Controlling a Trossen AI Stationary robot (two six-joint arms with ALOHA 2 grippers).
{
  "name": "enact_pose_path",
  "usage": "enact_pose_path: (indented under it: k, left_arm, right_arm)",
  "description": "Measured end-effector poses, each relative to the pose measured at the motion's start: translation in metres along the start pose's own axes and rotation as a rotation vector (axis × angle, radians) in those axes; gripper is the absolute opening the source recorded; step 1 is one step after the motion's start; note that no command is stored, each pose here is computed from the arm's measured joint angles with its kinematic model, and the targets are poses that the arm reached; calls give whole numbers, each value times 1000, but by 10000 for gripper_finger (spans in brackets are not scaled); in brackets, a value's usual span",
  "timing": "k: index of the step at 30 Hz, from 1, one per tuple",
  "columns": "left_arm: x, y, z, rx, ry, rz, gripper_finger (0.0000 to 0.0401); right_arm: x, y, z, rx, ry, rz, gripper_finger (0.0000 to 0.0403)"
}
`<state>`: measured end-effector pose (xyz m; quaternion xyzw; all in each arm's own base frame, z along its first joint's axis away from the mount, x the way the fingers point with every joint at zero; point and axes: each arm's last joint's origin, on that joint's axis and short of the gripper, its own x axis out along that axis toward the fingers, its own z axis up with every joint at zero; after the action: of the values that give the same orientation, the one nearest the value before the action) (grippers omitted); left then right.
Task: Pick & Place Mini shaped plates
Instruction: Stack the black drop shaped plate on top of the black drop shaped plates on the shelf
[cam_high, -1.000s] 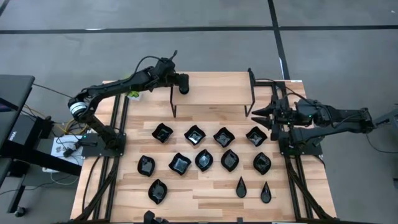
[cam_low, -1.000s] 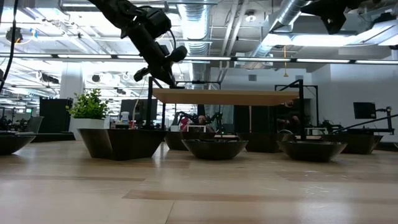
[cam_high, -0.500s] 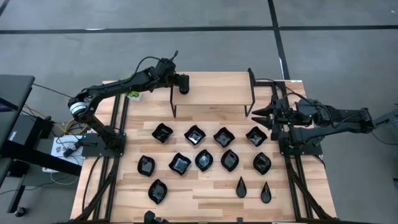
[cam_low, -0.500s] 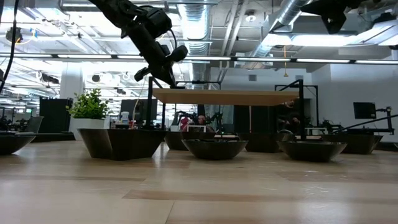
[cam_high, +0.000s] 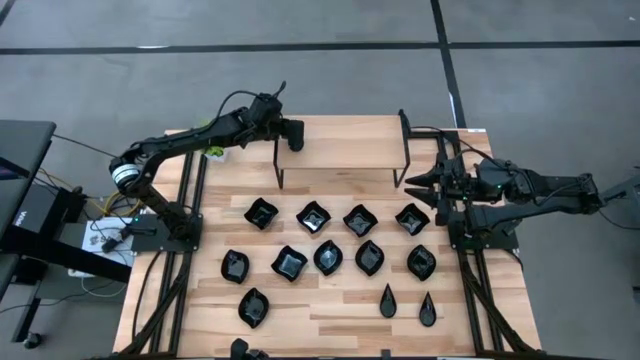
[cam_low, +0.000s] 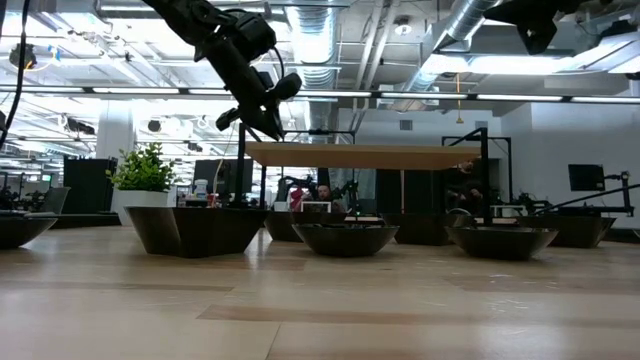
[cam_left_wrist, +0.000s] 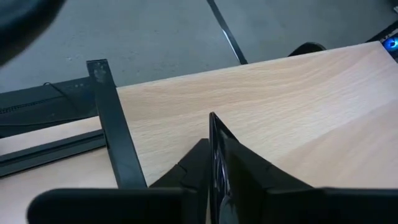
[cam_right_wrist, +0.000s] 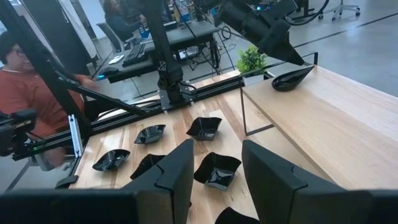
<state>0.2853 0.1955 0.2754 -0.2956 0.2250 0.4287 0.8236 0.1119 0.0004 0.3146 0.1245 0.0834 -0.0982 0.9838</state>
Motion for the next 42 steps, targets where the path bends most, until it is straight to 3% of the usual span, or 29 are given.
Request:
enact_pose_path:
  k: [4,9,18,23,28,37,42]
  left_arm:
    - [-16,-3,5,-3,-27,-37,60]
    - [-61,-25,2,43,-2,-244,58]
    - [-137,-59,-61,259,45,-539,57]
    - [-162,-59,-99,318,17,-636,57]
    - [-178,-47,-123,301,-70,-729,57]
    - [-193,-9,-150,230,-131,-845,57]
    - [-196,0,-154,219,-140,-868,57]
  right_arm:
    - [0,0,0,0,0,-1,131]
    - [0,-1,-2,2,21,-6,131]
    - [0,-2,-8,212,83,-26,131]
    - [0,6,-4,311,86,124,133]
    - [11,33,0,311,80,309,132]
    - [32,93,-21,455,412,398,116]
    - [29,112,-53,567,782,217,102]
